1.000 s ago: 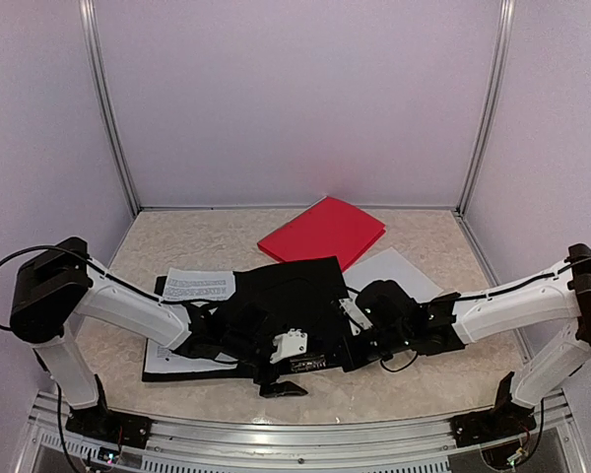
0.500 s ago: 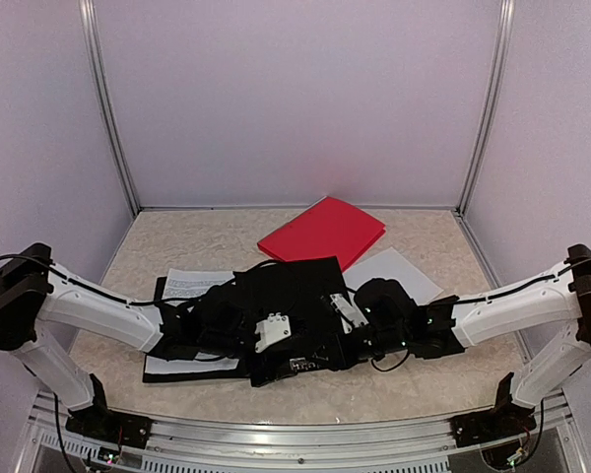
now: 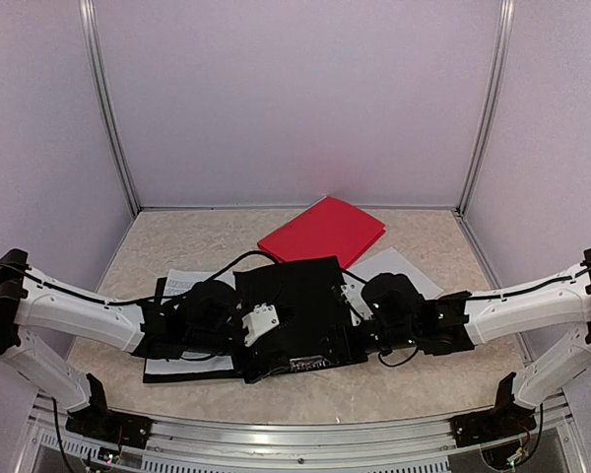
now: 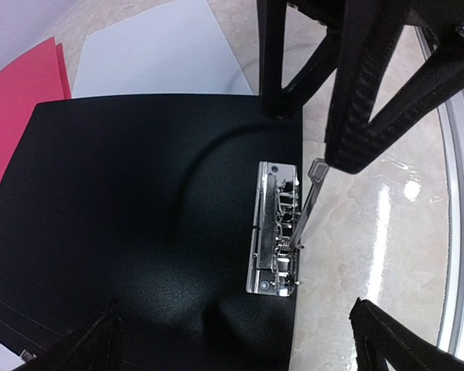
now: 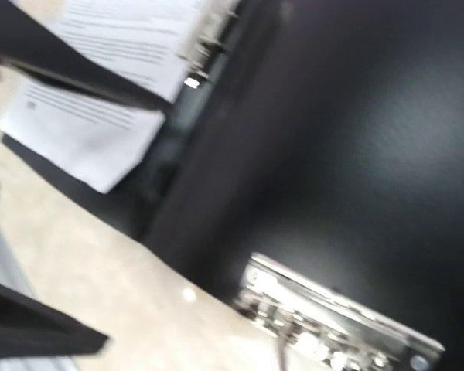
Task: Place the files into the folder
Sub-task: Open the spring clip on the folder at the center of the board.
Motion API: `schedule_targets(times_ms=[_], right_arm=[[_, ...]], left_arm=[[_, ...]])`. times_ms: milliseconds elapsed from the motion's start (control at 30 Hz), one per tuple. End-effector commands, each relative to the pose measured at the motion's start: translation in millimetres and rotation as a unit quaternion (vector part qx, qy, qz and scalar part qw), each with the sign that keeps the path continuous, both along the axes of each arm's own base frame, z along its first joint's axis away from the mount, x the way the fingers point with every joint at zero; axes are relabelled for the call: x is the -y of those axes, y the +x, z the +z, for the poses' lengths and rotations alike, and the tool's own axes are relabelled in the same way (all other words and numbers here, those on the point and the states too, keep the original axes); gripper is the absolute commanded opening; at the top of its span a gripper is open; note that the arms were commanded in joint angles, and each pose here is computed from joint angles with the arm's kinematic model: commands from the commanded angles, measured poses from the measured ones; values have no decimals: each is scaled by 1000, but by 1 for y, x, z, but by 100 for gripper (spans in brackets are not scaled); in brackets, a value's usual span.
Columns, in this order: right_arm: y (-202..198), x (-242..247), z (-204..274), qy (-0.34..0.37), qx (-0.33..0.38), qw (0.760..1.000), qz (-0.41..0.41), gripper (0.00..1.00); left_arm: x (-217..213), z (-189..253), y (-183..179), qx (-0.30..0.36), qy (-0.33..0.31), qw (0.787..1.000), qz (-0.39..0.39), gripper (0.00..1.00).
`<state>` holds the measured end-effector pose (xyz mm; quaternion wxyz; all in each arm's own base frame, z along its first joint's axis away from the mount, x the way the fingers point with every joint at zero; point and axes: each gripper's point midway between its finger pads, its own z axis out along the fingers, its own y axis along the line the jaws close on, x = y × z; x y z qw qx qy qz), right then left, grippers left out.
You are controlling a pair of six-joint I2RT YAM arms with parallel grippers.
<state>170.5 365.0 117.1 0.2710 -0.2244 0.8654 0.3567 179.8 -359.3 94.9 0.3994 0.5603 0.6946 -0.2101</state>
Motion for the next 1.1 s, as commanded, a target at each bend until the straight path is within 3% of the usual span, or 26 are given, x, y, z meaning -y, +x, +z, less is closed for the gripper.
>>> schedule_targets(times_ms=[0, 433, 800, 1067], right_arm=[[-2, 11, -31, -61, -22, 998, -15, 58], [-20, -15, -51, -69, -46, 996, 33, 45], [-19, -35, -51, -85, -32, 994, 55, 44], [-30, -63, -54, -98, -28, 991, 86, 44]], left_arm=[[-6, 3, 13, 7, 10, 999, 46, 99], [-35, 7, 41, 47, 31, 989, 140, 99], [-49, 6, 46, 54, 37, 985, 163, 99], [-78, 24, 65, 29, 1, 972, 235, 99]])
